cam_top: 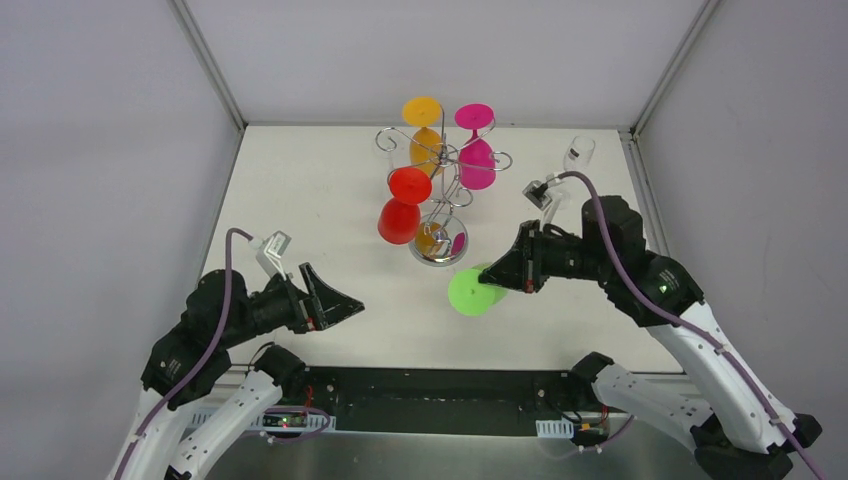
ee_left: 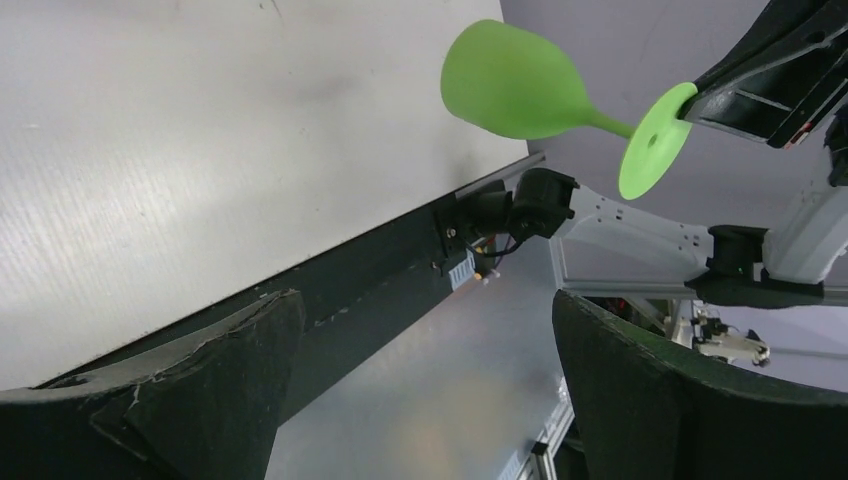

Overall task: Take the wine glass off the wine glass rack
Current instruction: Place the wine glass at the center of the board.

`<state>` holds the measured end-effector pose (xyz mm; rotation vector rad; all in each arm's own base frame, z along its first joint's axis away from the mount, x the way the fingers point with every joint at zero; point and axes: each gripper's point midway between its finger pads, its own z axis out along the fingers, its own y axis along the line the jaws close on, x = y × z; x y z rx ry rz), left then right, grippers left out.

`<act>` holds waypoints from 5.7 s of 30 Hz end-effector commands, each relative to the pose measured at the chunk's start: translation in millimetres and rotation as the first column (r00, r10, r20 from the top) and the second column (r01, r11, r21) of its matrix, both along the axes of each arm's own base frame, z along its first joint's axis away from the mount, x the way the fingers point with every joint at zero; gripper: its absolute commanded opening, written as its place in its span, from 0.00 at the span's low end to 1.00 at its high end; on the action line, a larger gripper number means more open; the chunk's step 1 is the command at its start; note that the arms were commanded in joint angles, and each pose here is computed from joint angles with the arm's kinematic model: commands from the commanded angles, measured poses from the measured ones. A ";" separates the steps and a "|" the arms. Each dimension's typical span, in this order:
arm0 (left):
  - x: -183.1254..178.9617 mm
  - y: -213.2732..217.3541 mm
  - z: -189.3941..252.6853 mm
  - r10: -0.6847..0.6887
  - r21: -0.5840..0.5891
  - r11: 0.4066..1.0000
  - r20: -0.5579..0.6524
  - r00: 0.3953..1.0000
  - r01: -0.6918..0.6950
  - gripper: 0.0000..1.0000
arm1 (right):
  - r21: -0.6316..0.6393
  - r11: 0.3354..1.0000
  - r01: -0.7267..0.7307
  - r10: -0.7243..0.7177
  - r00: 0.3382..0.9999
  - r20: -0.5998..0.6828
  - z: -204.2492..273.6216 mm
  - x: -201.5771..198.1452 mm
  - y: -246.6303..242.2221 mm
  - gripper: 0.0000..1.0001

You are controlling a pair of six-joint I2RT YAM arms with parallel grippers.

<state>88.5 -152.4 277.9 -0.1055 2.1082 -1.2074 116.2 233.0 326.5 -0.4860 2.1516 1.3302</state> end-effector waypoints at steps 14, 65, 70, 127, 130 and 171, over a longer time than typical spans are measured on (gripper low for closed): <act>-26.1 -39.6 22.4 -0.239 -0.199 0.960 -0.220 0.946 0.196 0.99 | -0.104 0.955 -0.278 0.295 0.850 0.437 12.6 -32.0 67.2 0.00; -19.9 -61.6 4.9 -0.348 -0.295 0.918 -0.273 0.897 0.266 0.40 | -0.214 0.889 -0.405 0.405 0.479 0.778 31.1 -83.7 172.4 0.00; -20.5 -61.8 3.6 -0.351 -0.297 0.917 -0.276 0.895 0.268 0.15 | -0.222 0.895 -0.387 0.401 0.479 0.781 28.8 -80.8 172.4 0.00; -103.3 -38.9 32.5 -0.689 -0.207 0.679 0.150 0.709 0.705 0.00 | 0.121 0.953 -0.278 0.282 0.959 -0.018 58.6 -38.5 110.6 0.51; -105.8 -37.7 32.3 -0.692 -0.205 0.675 0.159 0.705 0.709 0.00 | 0.144 0.937 -0.317 0.325 0.945 -0.034 58.9 -43.2 117.1 0.49; -105.0 -37.6 28.4 -0.691 -0.190 0.675 0.175 0.701 0.713 0.15 | 0.270 0.790 -0.551 0.591 0.801 -0.095 60.2 -85.3 124.1 0.00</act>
